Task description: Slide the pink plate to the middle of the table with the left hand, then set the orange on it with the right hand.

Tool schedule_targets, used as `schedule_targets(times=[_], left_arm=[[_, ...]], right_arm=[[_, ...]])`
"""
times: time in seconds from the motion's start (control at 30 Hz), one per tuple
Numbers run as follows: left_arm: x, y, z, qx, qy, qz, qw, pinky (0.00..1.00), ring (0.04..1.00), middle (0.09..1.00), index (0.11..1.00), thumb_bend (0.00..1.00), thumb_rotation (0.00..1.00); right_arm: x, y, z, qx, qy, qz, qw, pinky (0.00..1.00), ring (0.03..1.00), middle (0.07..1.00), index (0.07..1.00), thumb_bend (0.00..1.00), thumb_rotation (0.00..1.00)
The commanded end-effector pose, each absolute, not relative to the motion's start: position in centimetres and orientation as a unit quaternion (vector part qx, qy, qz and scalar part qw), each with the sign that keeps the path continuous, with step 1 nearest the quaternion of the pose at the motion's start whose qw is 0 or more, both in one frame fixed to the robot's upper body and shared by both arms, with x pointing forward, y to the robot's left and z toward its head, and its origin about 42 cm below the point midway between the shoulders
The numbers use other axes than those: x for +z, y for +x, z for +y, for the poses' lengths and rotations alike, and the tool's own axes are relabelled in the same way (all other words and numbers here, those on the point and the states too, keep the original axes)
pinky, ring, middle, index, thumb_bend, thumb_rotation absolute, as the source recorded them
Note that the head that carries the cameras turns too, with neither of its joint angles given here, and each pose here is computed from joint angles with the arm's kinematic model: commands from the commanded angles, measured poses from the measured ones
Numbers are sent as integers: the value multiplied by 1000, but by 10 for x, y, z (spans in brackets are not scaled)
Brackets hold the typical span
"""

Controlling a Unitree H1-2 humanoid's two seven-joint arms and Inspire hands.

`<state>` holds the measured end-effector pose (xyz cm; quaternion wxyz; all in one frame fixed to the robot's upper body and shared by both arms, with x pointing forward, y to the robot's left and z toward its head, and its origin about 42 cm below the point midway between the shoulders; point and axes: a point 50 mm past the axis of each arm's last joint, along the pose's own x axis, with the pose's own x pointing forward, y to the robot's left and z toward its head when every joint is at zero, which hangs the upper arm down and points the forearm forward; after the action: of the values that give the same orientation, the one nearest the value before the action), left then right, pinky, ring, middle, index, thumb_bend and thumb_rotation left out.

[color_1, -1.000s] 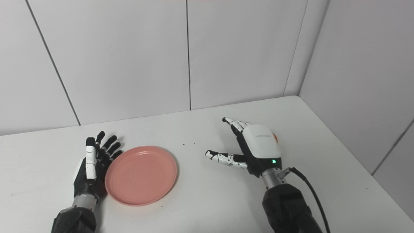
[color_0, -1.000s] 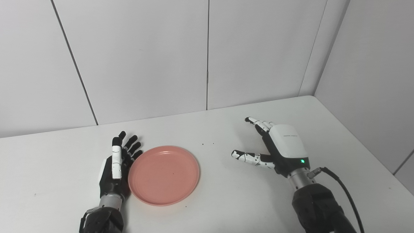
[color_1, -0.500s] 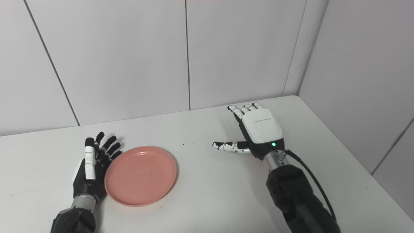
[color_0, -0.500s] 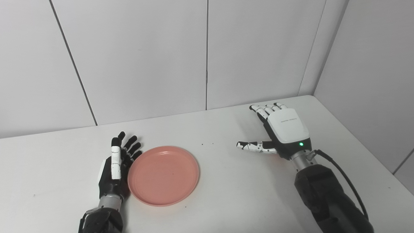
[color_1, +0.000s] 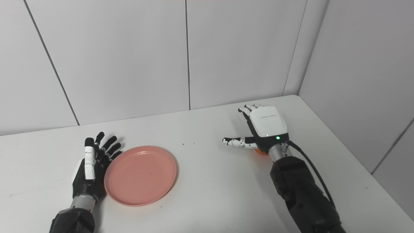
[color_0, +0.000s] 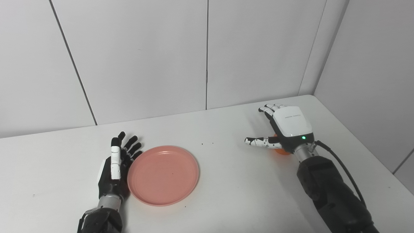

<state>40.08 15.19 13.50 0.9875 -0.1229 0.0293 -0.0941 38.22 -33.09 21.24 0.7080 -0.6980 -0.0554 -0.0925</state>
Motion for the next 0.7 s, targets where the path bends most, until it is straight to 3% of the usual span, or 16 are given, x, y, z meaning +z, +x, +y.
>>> schedule_targets(times=[0.0, 0.23, 0.67], left_arm=[[113, 392, 154, -89, -127, 88, 984, 887, 883, 894, 976, 811, 941], [113, 391, 155, -90, -121, 89, 985, 883, 879, 885, 973, 804, 943], [114, 392, 156, -97, -122, 92, 984, 874, 877, 882, 979, 781, 941]], right_arm=[[234, 392, -339, -135, -678, -63, 719, 744, 826, 844, 785, 865, 951], [222, 394, -350, -143, -643, -32, 751, 682, 810, 828, 781, 860, 925], [210, 390, -356, -140, -642, -19, 754, 700, 821, 835, 788, 858, 933]])
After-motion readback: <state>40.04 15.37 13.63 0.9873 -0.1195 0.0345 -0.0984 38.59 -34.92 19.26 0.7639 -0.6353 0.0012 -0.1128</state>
